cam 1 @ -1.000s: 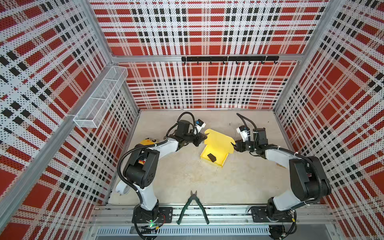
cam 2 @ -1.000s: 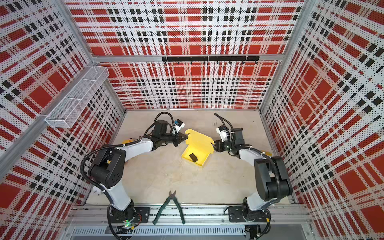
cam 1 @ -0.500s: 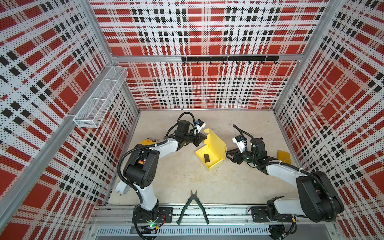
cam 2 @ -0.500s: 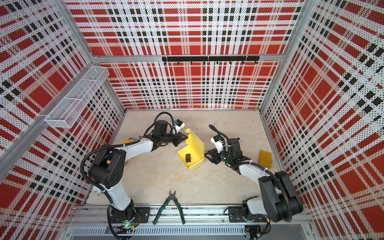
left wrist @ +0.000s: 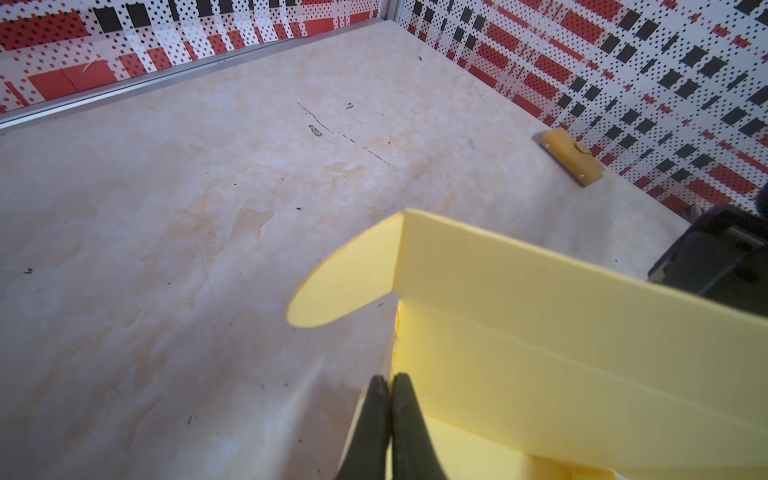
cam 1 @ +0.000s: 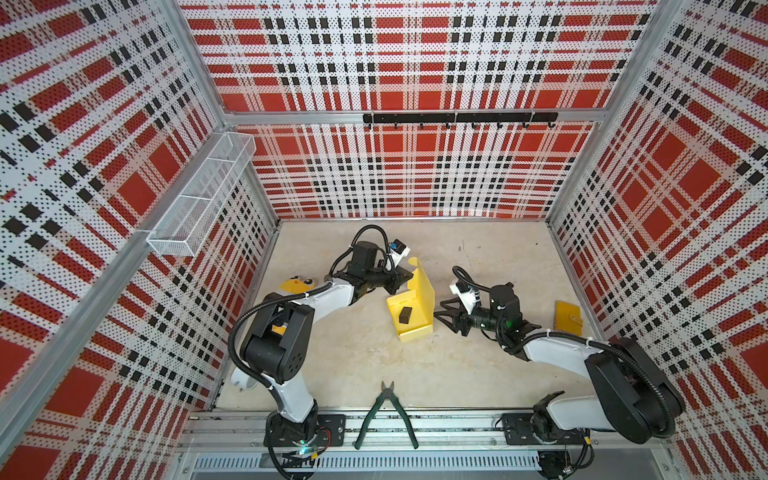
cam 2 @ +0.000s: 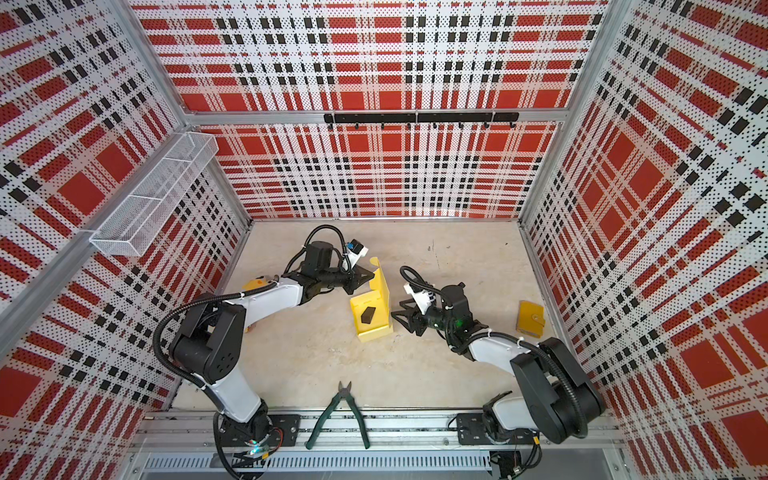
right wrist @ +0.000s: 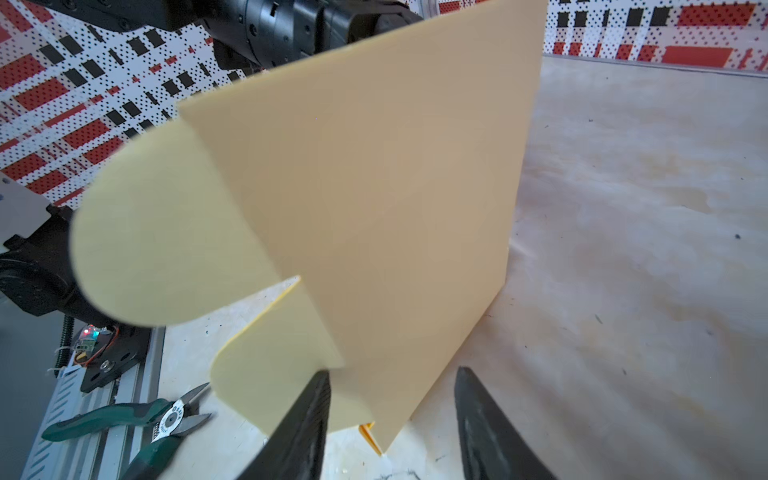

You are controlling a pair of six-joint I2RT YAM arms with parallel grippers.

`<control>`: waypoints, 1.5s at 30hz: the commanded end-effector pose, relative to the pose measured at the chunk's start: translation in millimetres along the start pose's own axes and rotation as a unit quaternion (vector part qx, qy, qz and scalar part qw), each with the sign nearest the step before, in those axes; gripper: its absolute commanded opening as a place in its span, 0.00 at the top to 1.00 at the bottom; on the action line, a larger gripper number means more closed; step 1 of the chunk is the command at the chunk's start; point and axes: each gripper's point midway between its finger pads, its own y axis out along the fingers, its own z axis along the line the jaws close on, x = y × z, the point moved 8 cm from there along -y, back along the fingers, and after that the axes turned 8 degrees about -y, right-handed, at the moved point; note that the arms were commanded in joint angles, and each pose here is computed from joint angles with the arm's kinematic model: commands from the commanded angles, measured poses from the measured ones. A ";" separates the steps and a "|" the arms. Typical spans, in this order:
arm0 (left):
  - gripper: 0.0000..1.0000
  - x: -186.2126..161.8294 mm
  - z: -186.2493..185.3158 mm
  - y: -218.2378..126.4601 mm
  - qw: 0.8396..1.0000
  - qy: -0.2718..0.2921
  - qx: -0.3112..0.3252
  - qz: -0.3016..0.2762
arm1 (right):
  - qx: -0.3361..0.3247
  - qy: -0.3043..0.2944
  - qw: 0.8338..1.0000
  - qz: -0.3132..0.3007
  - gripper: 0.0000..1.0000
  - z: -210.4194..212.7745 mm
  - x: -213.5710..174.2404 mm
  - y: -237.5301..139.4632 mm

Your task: Fold the paper box

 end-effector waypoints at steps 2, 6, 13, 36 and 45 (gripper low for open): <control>0.93 2.6 -7.6 -5.8 1.000 0.007 -0.006 -0.008 | -0.001 -0.053 0.998 -0.041 0.49 0.2 10.0 5.6; 0.93 1.9 -7.3 -5.8 1.000 0.005 -0.004 -0.007 | 0.020 -0.058 0.997 -0.042 0.48 3.5 9.6 10.2; 0.93 1.7 -7.0 -5.7 1.000 0.005 -0.001 -0.005 | 0.076 -0.067 0.994 -0.044 0.44 19.0 7.8 5.3; 0.91 -23.9 -7.3 -10.5 0.998 -0.059 -0.011 -0.006 | -0.044 -0.128 0.991 -0.016 0.64 8.2 11.7 12.3; 0.90 -45.4 -10.4 -6.4 0.996 -0.076 -0.046 -0.027 | -0.081 -0.185 0.979 0.044 0.64 15.9 11.2 8.3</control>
